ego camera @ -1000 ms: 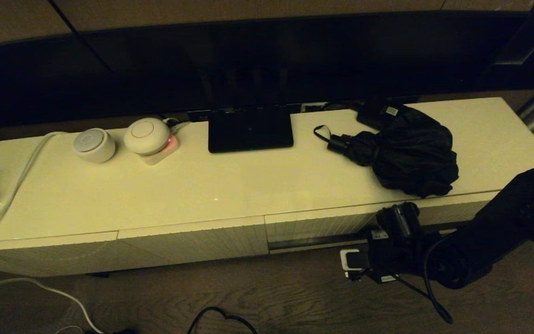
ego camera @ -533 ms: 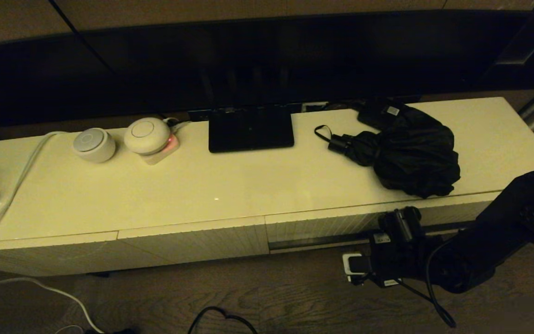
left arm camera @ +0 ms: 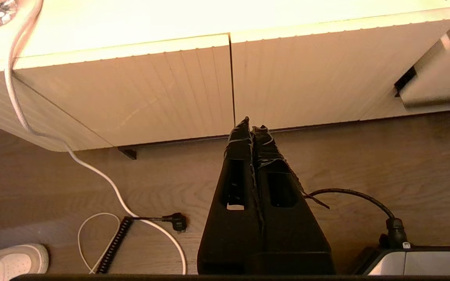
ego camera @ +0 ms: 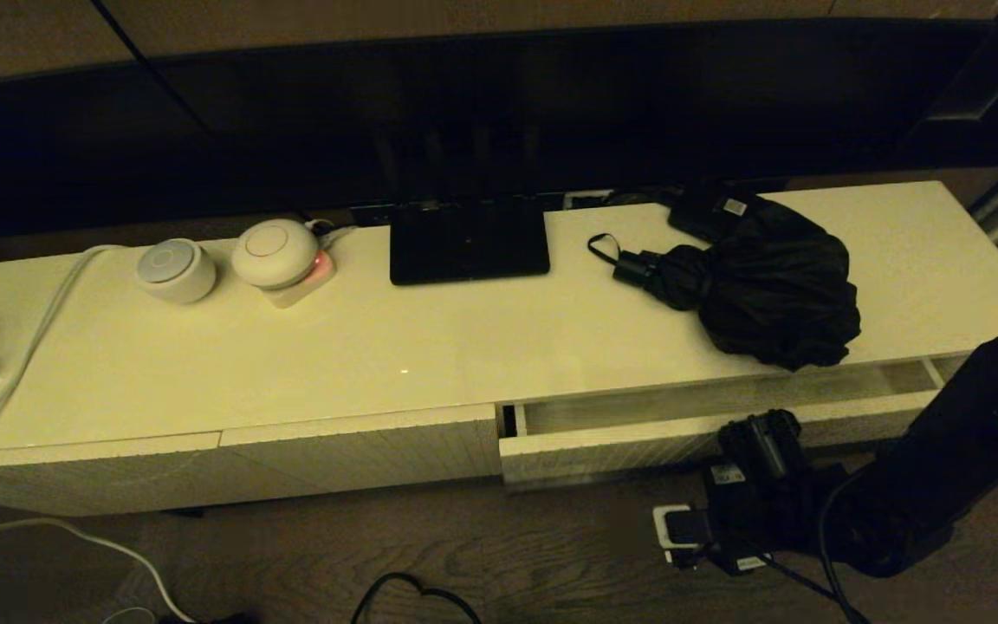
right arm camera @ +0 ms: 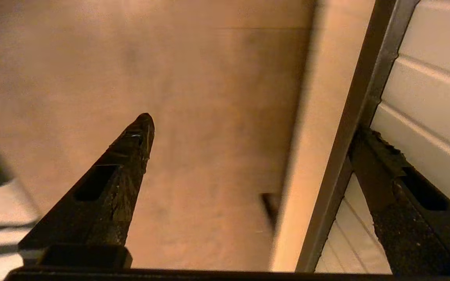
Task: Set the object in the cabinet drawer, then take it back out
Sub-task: Open the drawer
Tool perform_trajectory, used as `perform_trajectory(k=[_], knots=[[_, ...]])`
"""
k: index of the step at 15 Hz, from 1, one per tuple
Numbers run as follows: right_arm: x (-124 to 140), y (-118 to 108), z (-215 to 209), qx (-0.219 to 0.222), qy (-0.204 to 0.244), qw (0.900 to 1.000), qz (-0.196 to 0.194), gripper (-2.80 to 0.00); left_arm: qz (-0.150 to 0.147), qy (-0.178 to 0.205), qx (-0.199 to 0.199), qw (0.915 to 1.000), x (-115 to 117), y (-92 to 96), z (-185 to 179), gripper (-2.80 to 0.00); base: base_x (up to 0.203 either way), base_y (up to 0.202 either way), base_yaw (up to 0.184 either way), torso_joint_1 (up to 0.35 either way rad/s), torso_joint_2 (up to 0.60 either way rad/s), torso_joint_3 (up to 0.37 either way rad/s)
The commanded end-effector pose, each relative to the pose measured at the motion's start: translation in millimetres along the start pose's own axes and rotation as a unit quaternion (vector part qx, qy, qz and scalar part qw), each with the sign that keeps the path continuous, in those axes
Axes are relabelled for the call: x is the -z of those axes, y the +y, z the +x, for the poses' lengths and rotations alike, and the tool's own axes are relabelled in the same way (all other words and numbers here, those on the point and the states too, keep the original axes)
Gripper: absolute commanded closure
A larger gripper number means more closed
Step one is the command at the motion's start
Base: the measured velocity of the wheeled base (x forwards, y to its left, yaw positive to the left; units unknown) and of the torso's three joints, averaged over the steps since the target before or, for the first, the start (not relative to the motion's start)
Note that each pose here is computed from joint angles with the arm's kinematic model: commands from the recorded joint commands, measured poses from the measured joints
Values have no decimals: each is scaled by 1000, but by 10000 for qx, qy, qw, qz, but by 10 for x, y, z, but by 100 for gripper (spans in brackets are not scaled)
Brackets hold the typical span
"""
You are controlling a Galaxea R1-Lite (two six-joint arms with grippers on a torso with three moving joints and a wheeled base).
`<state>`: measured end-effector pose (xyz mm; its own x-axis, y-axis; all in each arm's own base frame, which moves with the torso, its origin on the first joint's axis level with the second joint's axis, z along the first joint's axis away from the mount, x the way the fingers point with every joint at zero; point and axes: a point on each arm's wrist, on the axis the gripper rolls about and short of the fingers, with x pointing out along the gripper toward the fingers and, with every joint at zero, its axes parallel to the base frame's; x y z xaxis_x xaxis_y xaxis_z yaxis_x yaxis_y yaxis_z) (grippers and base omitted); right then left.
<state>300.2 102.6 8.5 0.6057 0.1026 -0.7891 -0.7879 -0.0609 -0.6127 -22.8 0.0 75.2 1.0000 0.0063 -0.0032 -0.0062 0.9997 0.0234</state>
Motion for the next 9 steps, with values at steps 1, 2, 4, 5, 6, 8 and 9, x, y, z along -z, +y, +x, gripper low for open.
perform_trajectory(k=[1, 2, 4, 5, 6, 8, 9], knots=[[23, 79, -35, -85, 32, 10000, -28, -280, -2, 15, -7, 10000, 8, 0, 2, 0, 0, 0, 0, 0, 0, 0], [25, 102, -39, -115, 36, 9999, -17, -280, -2, 15, -7, 10000, 8, 0, 2, 0, 0, 0, 0, 0, 0, 0], [23, 172, -92, -205, 21, 9998, 15, -280, -2, 15, -7, 10000, 8, 0, 2, 0, 0, 0, 0, 0, 0, 0], [30, 213, -125, -258, 25, 9997, 5, -280, -2, 15, -7, 10000, 8, 0, 2, 0, 0, 0, 0, 0, 0, 0], [39, 252, -156, -306, 33, 9995, -1, -280, -2, 15, -7, 10000, 8, 0, 2, 0, 0, 0, 0, 0, 0, 0], [57, 305, -212, -363, 44, 9993, -1, -280, -2, 15, -7, 10000, 8, 0, 2, 0, 0, 0, 0, 0, 0, 0], [65, 342, -241, -409, 47, 9992, -10, -280, -2, 15, -7, 10000, 8, 0, 2, 0, 0, 0, 0, 0, 0, 0]])
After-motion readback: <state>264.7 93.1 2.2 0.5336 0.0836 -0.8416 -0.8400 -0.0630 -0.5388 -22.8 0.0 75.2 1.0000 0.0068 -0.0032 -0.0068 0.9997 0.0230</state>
